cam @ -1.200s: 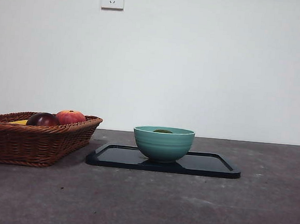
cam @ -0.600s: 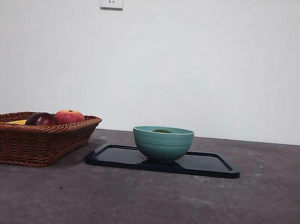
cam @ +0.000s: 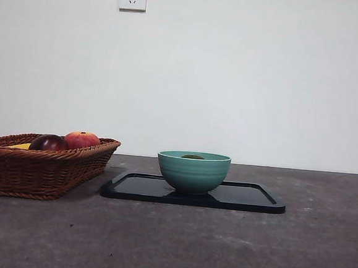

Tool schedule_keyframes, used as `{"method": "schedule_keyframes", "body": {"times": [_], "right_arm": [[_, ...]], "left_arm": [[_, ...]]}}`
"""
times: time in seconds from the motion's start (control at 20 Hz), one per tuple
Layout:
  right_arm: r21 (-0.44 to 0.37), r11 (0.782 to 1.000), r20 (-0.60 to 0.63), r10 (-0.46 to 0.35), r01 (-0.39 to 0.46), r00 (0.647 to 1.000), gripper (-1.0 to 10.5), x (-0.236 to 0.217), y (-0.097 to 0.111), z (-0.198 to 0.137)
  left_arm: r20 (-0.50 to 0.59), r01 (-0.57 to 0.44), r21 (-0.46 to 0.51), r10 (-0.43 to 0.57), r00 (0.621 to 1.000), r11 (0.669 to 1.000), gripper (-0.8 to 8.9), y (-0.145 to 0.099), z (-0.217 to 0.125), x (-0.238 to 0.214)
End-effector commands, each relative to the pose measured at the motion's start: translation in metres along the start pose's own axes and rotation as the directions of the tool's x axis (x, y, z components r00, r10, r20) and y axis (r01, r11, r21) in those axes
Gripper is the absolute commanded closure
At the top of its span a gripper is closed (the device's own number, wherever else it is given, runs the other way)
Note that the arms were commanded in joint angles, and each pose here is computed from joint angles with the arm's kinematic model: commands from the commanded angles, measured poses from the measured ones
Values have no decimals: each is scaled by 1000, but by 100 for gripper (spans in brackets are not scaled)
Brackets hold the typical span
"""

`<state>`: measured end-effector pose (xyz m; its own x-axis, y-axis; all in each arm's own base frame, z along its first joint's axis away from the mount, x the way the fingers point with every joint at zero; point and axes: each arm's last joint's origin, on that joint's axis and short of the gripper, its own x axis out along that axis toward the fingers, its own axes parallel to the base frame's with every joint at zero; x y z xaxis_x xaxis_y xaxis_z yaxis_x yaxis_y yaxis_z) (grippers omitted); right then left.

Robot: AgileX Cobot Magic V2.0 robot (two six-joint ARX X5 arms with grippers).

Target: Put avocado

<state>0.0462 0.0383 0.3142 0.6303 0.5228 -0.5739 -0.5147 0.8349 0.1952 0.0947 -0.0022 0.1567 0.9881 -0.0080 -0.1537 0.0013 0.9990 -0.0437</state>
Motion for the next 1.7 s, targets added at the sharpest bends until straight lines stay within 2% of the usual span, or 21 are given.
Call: {"method": "schedule_keyframes", "body": {"times": [0.05,0.8,0.85,0.9,0.95,1.05,1.1,1.15,1.25,1.35,1.45,1.7], "right_arm": [[2,1000,15,10,-10,1000,923,-2,1,3],[0,1000,15,10,-10,1000,923,-2,1,3],[2,1000,25,-9,8,1000,923,-3,0,2],[-44,998,53,-44,47,998,923,-6,-3,1],[-18,996,85,-83,85,993,923,-8,-5,1],[40,987,239,-163,158,957,923,-3,-13,2],[44,978,329,-208,206,921,923,4,-18,1],[51,963,418,-260,263,870,923,15,-26,-4],[99,938,513,-334,332,791,923,37,-41,-20],[139,913,555,-393,384,733,923,59,-56,-41],[165,890,568,-439,425,697,923,76,-68,-61],[164,854,538,-497,494,681,923,95,-81,-91]], "left_arm": [[-33,15,40,-13,999,999,794,-1,-8,2],[-29,17,35,-16,999,999,794,-1,-8,2],[-29,17,35,-16,999,999,794,-1,-8,2],[-29,17,35,-16,999,999,794,-1,-8,2],[-29,17,35,-16,999,999,794,-1,-8,2],[-29,17,35,-16,999,999,794,-1,-8,2],[-29,17,35,-16,999,999,794,-1,-8,2],[-29,17,35,-16,999,999,794,-1,-8,2],[-29,17,35,-16,999,999,794,-1,-8,2],[-29,17,35,-16,999,999,794,-1,-8,2],[-29,17,35,-16,999,999,794,-1,-8,2],[-29,17,35,-16,999,999,794,-1,-8,2]]}}
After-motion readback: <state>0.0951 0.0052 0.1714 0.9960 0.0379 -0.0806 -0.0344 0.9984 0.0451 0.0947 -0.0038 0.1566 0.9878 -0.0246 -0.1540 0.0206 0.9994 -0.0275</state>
